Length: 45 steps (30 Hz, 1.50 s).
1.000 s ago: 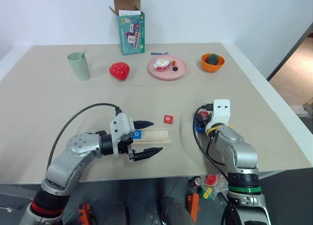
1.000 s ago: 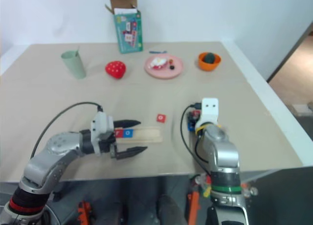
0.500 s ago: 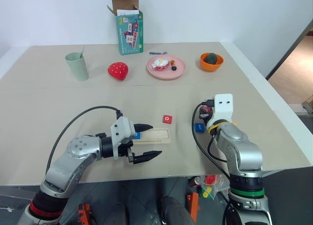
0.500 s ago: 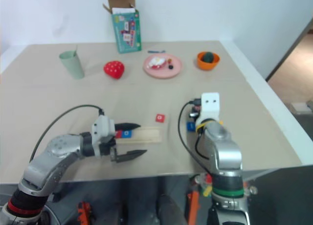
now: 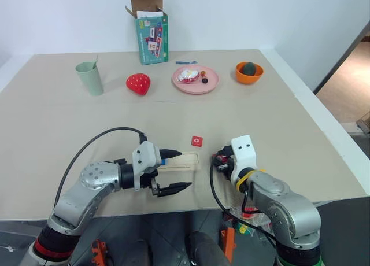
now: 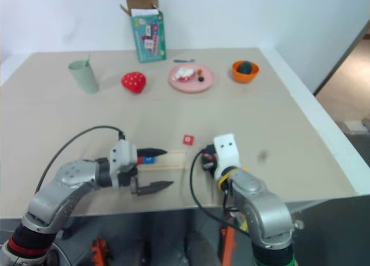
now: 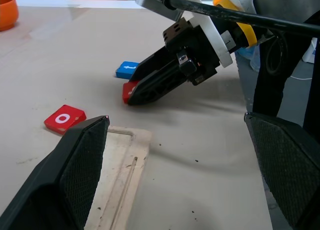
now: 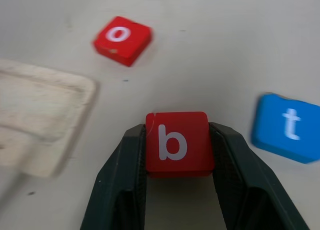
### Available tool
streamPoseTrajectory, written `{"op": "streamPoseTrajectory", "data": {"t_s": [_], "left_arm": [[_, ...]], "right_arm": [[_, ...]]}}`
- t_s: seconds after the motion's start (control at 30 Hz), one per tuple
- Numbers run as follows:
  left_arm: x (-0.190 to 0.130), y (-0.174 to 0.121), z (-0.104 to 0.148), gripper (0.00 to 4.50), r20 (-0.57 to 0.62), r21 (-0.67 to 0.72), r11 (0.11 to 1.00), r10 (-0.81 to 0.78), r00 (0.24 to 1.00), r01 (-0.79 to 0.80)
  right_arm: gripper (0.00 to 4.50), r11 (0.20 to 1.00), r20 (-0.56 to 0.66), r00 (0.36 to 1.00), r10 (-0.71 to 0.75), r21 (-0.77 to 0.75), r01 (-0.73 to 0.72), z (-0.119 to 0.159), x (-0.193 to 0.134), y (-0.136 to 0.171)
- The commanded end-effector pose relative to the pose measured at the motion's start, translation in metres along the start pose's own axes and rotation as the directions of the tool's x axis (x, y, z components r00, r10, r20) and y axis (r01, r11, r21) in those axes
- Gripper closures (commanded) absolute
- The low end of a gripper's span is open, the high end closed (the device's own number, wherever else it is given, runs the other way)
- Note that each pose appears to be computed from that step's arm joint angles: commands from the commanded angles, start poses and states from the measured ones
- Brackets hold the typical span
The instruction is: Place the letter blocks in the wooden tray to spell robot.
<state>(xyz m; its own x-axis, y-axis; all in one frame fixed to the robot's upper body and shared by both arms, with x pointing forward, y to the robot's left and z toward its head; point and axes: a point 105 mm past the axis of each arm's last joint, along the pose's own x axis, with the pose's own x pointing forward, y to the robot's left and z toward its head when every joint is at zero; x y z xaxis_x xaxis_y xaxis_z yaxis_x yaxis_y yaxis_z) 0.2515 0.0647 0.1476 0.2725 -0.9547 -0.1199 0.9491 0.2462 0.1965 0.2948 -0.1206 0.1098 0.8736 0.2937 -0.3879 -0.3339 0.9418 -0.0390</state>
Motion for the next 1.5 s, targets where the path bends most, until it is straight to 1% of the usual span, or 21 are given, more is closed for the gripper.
{"op": "streamPoseTrajectory", "data": {"t_s": [0.03, 0.17, 0.23, 0.37, 0.43, 0.53, 0.63, 0.7, 0.77, 0.83, 0.87, 0.9, 1.0, 1.03, 1.1, 1.2, 1.23, 1.33, 1.5], "left_arm": [[-0.003, -0.002, 0.006, 0.00, 0.005, 0.038, 0.999, -0.005, 1.000, 0.005], [-0.004, -0.002, 0.005, 0.00, -0.001, 0.043, 0.999, -0.003, 1.000, 0.003], [-0.004, -0.002, 0.005, 0.00, -0.004, 0.045, 0.999, -0.001, 1.000, 0.001], [-0.005, -0.003, 0.005, 0.00, -0.009, 0.046, 0.999, 0.002, 1.000, -0.002], [-0.005, -0.003, 0.005, 0.00, -0.010, 0.047, 0.999, 0.004, 1.000, -0.004], [-0.005, -0.002, 0.004, 0.00, -0.012, 0.049, 0.999, 0.008, 1.000, -0.007], [-0.005, -0.002, 0.004, 0.00, -0.013, 0.055, 0.998, 0.009, 1.000, -0.008], [-0.004, -0.002, 0.003, 0.00, -0.011, 0.063, 0.998, 0.007, 1.000, -0.006], [-0.003, -0.002, 0.003, 0.00, -0.008, 0.075, 0.997, 0.003, 1.000, -0.002], [-0.001, -0.001, 0.004, 0.00, -0.006, 0.086, 0.996, -0.002, 1.000, 0.002], [0.000, -0.001, 0.004, 0.00, -0.005, 0.089, 0.996, -0.004, 1.000, 0.005], [0.000, -0.001, 0.004, 0.00, -0.003, 0.092, 0.996, -0.007, 1.000, 0.007], [0.002, -0.003, 0.005, 0.00, 0.004, 0.092, 0.996, -0.020, 1.000, 0.020], [0.003, -0.004, 0.006, 0.00, 0.007, 0.089, 0.996, -0.026, 1.000, 0.025], [0.003, -0.006, 0.006, 0.00, 0.010, 0.084, 0.996, -0.031, 0.999, 0.030], [0.002, -0.008, 0.006, 0.00, 0.009, 0.077, 0.997, -0.030, 0.999, 0.029], [0.001, -0.008, 0.006, 0.00, 0.008, 0.076, 0.997, -0.027, 1.000, 0.026], [0.000, -0.009, 0.006, 0.00, 0.005, 0.076, 0.997, -0.018, 1.000, 0.018], [-0.002, -0.010, 0.005, 0.00, -0.001, 0.071, 0.997, 0.002, 1.000, -0.002]], "right_arm": [[3.28, 1.000, 0.057, 0.998, 0.015, -0.018, -0.014, 0.014, -0.002, 0.004], [3.28, 0.999, 0.047, 0.998, 0.030, 0.009, -0.031, 0.012, 0.002, 0.007], [2.22, 0.998, 0.032, 0.998, 0.048, 0.036, -0.049, 0.009, 0.002, 0.010], [0.87, 0.997, 0.057, 0.997, 0.056, 0.043, -0.058, 0.014, 0.001, 0.011], [0.07, 0.997, 0.073, 0.995, 0.066, 0.040, -0.069, 0.019, 0.000, 0.010], [0.03, 0.994, 0.122, 0.987, 0.104, -0.022, -0.102, 0.039, -0.006, 0.002], [0.03, 0.972, 0.166, 0.962, 0.218, -0.121, -0.199, 0.066, -0.015, -0.003], [0.03, 0.937, 0.149, 0.935, 0.321, -0.190, -0.292, 0.076, -0.020, -0.004], [0.03, 0.883, 0.126, 0.900, 0.417, -0.290, -0.369, 0.085, -0.024, -0.004], [0.03, 0.804, 0.090, 0.850, 0.519, -0.390, -0.449, 0.091, -0.027, -0.005], [0.03, 0.748, 0.063, 0.818, 0.572, -0.449, -0.489, 0.093, -0.027, -0.005], [0.03, 0.689, 0.036, 0.785, 0.618, -0.506, -0.519, 0.094, -0.026, -0.005], [0.03, 0.478, -0.130, 0.679, 0.723, -0.616, -0.626, 0.081, -0.019, -0.008], [0.03, 0.413, -0.191, 0.644, 0.740, -0.627, -0.661, 0.075, -0.015, -0.012], [0.03, 0.333, -0.256, 0.598, 0.759, -0.637, -0.695, 0.068, -0.009, -0.017], [0.03, 0.233, -0.365, 0.563, 0.742, -0.647, -0.726, 0.056, 0.009, -0.032], [0.03, 0.217, -0.388, 0.555, 0.736, -0.641, -0.736, 0.052, 0.014, -0.036], [0.03, 0.213, -0.399, 0.550, 0.734, -0.634, -0.744, 0.049, 0.024, -0.042], [0.03, 0.195, -0.420, 0.532, 0.735, -0.620, -0.760, 0.043, 0.031, -0.043]]}}
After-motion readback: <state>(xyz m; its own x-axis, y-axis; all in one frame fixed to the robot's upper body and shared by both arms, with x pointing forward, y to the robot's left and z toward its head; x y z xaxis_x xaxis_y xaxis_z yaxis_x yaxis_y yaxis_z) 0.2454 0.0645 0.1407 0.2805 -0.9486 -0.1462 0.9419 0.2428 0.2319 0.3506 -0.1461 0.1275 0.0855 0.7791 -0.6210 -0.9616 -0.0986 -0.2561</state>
